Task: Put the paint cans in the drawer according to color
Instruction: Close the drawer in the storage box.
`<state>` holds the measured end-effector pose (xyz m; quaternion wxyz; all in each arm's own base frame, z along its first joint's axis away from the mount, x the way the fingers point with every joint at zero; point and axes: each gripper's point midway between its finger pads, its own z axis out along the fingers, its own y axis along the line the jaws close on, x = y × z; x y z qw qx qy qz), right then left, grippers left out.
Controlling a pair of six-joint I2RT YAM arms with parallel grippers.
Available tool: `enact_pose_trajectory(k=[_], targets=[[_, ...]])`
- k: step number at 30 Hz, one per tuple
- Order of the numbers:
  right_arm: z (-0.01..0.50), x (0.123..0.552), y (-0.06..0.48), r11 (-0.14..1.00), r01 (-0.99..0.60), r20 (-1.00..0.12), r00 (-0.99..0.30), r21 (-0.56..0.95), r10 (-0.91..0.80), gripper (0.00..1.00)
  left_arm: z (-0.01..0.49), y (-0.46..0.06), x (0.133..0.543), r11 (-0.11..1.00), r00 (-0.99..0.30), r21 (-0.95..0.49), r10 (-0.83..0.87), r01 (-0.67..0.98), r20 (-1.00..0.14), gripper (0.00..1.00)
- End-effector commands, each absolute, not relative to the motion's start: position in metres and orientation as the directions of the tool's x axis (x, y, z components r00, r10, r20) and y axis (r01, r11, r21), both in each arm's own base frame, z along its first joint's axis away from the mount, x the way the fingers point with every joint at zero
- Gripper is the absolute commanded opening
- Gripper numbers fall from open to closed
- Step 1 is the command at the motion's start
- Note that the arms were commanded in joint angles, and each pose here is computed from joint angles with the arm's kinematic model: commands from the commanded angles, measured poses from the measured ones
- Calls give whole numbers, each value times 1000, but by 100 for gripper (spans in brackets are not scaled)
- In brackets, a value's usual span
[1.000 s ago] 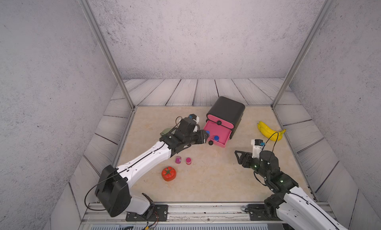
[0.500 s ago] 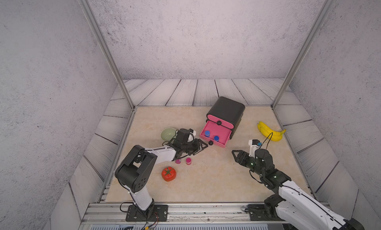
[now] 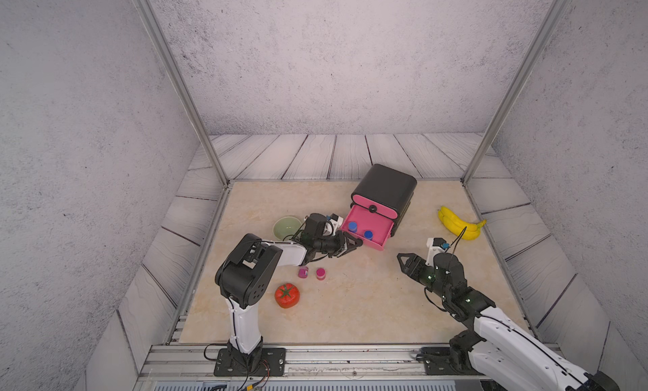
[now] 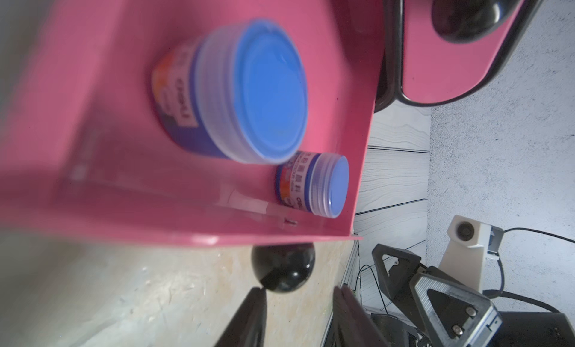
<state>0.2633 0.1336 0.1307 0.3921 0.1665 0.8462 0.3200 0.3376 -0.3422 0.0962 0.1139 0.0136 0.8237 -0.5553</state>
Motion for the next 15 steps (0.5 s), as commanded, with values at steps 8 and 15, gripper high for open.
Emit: enact_pose_trajectory(k=[8,15], targets=[[148,266,128,753,36,-580,-613,657,536,62,111,-351,359,311,-964,-928,-101,206,-247,32],[153,267,127,761,29,-592,-610,648,527,62,127,-353,386,309,-954,-925,-126,224,-273,31]])
